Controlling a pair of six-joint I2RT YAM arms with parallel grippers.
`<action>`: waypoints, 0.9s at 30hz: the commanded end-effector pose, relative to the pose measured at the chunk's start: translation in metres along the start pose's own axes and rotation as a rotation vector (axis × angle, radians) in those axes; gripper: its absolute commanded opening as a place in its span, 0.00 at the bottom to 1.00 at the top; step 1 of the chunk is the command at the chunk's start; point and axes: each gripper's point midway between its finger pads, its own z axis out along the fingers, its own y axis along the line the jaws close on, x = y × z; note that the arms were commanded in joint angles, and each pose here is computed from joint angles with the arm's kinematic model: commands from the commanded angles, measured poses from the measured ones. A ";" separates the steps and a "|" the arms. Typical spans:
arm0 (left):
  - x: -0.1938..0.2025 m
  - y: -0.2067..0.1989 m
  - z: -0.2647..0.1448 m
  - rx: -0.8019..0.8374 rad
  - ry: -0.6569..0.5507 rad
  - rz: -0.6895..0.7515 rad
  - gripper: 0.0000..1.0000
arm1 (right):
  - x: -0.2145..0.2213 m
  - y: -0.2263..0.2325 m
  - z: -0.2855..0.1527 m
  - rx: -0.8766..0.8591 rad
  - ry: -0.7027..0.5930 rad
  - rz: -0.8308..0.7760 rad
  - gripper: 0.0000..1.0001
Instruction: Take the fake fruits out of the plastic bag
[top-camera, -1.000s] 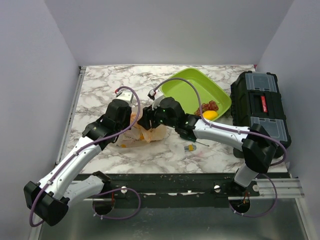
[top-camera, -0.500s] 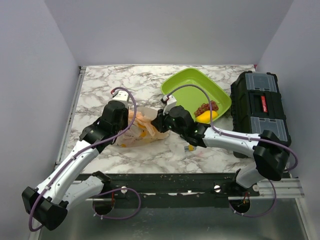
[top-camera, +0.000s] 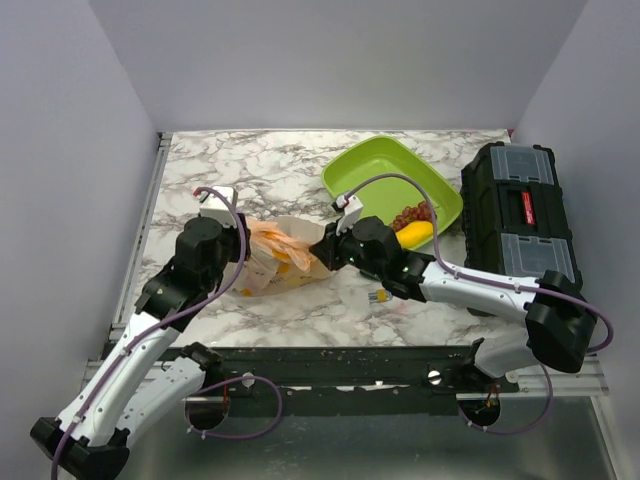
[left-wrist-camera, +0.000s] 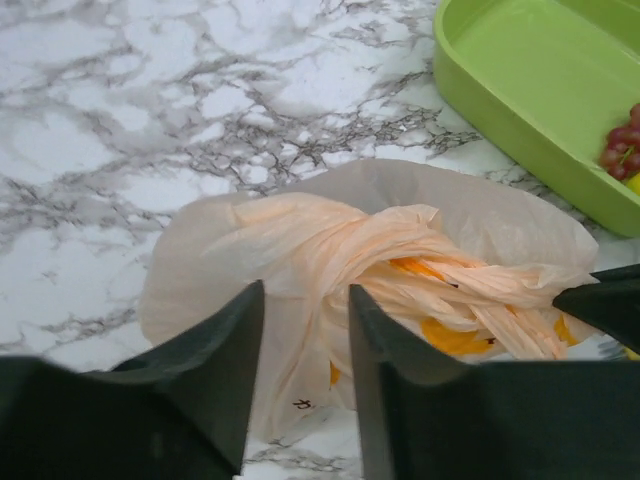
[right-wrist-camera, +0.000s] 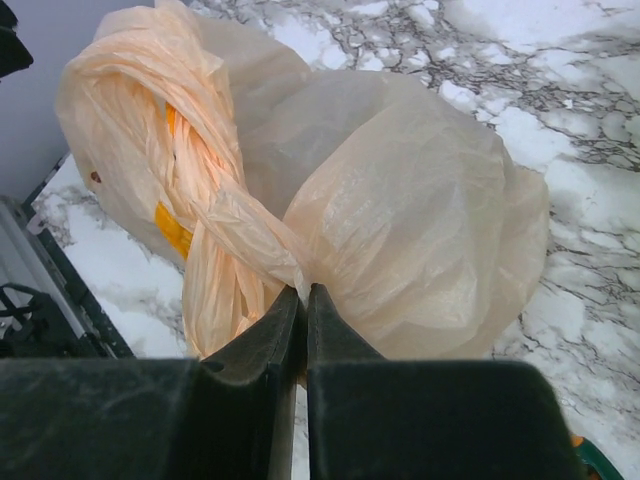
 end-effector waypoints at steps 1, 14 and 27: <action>-0.016 -0.025 -0.004 0.155 -0.089 0.001 0.51 | 0.009 0.024 -0.004 -0.146 0.051 -0.059 0.06; 0.021 -0.049 0.025 0.240 0.158 0.084 0.70 | 0.029 0.049 -0.011 -0.309 0.134 -0.064 0.05; 0.050 -0.044 0.037 0.187 0.314 0.139 0.64 | 0.022 0.043 -0.017 -0.266 0.102 -0.028 0.05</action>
